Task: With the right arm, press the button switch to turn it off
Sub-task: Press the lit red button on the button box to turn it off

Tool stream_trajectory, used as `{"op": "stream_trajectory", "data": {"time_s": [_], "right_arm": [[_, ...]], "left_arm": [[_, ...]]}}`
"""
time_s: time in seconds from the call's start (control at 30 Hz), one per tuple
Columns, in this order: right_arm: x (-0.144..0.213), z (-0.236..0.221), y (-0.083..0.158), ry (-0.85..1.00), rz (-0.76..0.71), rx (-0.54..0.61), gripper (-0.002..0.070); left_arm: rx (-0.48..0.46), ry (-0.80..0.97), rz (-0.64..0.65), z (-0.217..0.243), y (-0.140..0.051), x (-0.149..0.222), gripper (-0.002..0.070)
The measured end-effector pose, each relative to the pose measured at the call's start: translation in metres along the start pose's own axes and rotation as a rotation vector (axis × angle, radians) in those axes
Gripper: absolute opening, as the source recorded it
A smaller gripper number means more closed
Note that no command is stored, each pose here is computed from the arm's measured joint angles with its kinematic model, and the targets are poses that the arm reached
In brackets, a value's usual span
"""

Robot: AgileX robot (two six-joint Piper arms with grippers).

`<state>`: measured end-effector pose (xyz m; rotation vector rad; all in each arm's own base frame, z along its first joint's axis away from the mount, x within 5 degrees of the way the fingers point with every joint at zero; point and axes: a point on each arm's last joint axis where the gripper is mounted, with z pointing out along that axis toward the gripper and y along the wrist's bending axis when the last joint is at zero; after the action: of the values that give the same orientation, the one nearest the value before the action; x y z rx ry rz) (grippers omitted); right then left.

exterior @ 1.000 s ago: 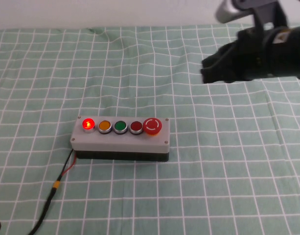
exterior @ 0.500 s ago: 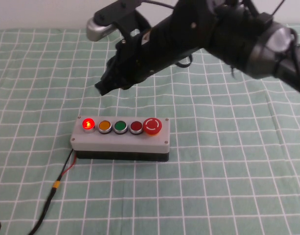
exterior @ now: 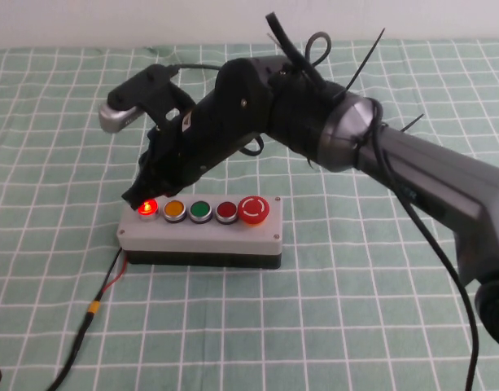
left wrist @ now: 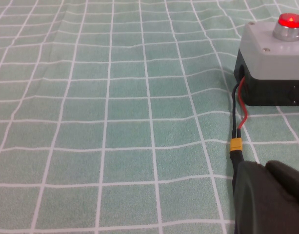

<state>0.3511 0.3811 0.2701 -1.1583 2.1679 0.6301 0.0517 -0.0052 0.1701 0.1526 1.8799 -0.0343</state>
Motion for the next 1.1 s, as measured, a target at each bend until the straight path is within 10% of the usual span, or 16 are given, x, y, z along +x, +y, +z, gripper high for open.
{"op": "stream_trajectory", "data": {"time_s": [0.43,1.1], "right_arm": [[0.005,0.008,-0.006,0.039,-0.046,0.044,-0.0012],[-0.007,-0.282,0.053,-0.047,-0.07,0.264,-0.0012]], "left_arm": [[0.0,0.0,0.0,0.0,0.0,0.0,-0.0003],[0.0,0.0,0.0,0.0,0.0,0.0,-0.0003]]}}
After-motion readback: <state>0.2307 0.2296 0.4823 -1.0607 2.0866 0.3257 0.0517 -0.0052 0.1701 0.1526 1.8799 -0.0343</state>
